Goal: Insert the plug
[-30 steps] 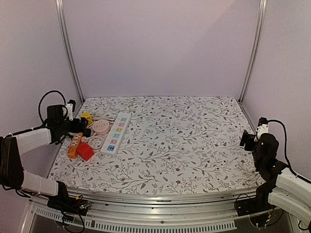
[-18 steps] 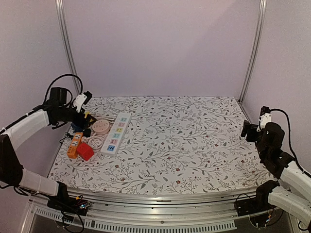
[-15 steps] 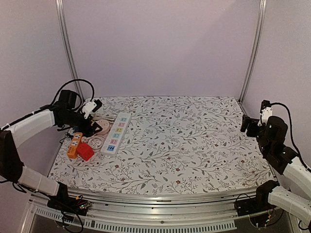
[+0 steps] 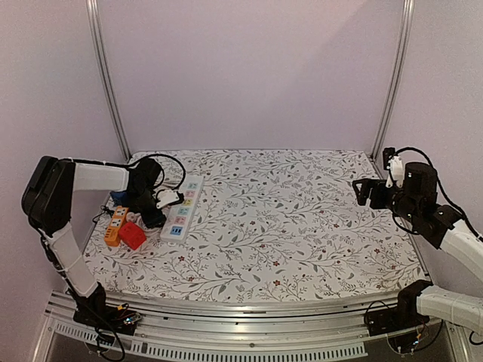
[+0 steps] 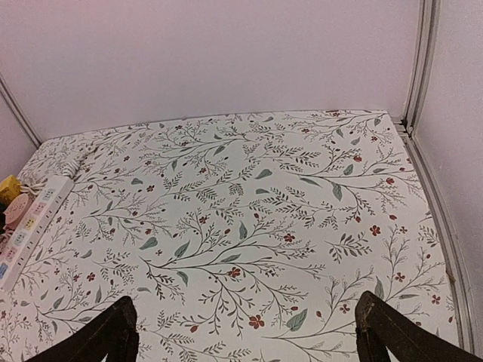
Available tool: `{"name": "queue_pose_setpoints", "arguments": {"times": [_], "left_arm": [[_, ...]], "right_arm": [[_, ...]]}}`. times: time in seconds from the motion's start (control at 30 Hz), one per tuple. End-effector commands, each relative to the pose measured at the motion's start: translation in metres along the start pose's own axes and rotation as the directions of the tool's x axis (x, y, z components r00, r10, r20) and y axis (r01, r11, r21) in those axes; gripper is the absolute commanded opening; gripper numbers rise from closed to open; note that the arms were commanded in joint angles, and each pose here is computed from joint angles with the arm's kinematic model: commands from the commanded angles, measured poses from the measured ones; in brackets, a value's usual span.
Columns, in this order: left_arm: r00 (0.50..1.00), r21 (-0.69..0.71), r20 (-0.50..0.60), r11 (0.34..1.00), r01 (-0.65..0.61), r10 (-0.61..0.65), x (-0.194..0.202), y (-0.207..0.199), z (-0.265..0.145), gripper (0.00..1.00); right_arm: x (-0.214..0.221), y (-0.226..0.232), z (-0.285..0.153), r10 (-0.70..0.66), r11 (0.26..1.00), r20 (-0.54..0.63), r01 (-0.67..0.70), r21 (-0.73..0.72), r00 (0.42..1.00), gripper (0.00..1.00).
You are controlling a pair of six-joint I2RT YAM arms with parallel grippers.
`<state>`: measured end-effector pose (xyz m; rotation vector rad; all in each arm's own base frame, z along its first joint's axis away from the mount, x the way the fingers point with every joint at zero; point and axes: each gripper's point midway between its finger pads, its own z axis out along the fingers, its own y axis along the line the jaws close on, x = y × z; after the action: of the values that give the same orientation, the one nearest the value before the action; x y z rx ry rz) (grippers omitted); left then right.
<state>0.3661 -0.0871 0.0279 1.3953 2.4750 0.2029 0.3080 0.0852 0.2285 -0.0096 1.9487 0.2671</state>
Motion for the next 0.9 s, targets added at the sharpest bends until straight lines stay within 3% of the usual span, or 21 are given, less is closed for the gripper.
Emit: {"name": "queue_pose_setpoints", "arguments": {"times": [0.0,0.2,0.43,0.53,0.63,0.77,0.87], "left_arm": [[0.984,-0.040,-0.077,0.986,-0.163,0.160,-0.001,-0.019,0.016,0.65],[0.941,0.049,0.019,0.940,-0.338,0.338,-0.039,-0.085,0.014,0.67],[0.834,0.068,0.212,0.844,-0.532,0.509,-0.141,-0.152,-0.009,0.71],[0.840,0.115,0.236,0.844,-0.523,0.488,-0.171,-0.162,-0.013,0.70],[0.857,0.128,0.254,0.862,-0.490,0.449,-0.174,-0.157,-0.027,0.70],[0.881,0.181,0.309,0.888,-0.424,0.358,-0.143,-0.134,-0.064,0.74],[0.923,0.222,0.336,0.936,-0.272,0.188,-0.114,-0.093,-0.096,0.77]], "right_arm": [[0.006,0.014,-0.005,0.047,0.996,-0.033,-0.049,-0.079,0.998,0.99],[0.007,0.012,-0.008,0.050,0.996,-0.023,-0.052,-0.068,0.998,0.99],[0.020,0.002,-0.003,0.120,0.993,-0.054,-0.120,0.003,0.991,0.99],[0.023,0.005,0.004,0.174,0.985,-0.087,-0.172,0.025,0.981,0.99],[0.026,0.020,0.021,0.166,0.986,-0.148,-0.165,0.022,0.975,0.99],[0.027,0.059,0.052,0.076,0.996,-0.255,-0.086,-0.030,0.964,0.99],[0.030,0.111,0.080,-0.083,0.989,-0.345,0.034,-0.144,0.935,0.99]]}}
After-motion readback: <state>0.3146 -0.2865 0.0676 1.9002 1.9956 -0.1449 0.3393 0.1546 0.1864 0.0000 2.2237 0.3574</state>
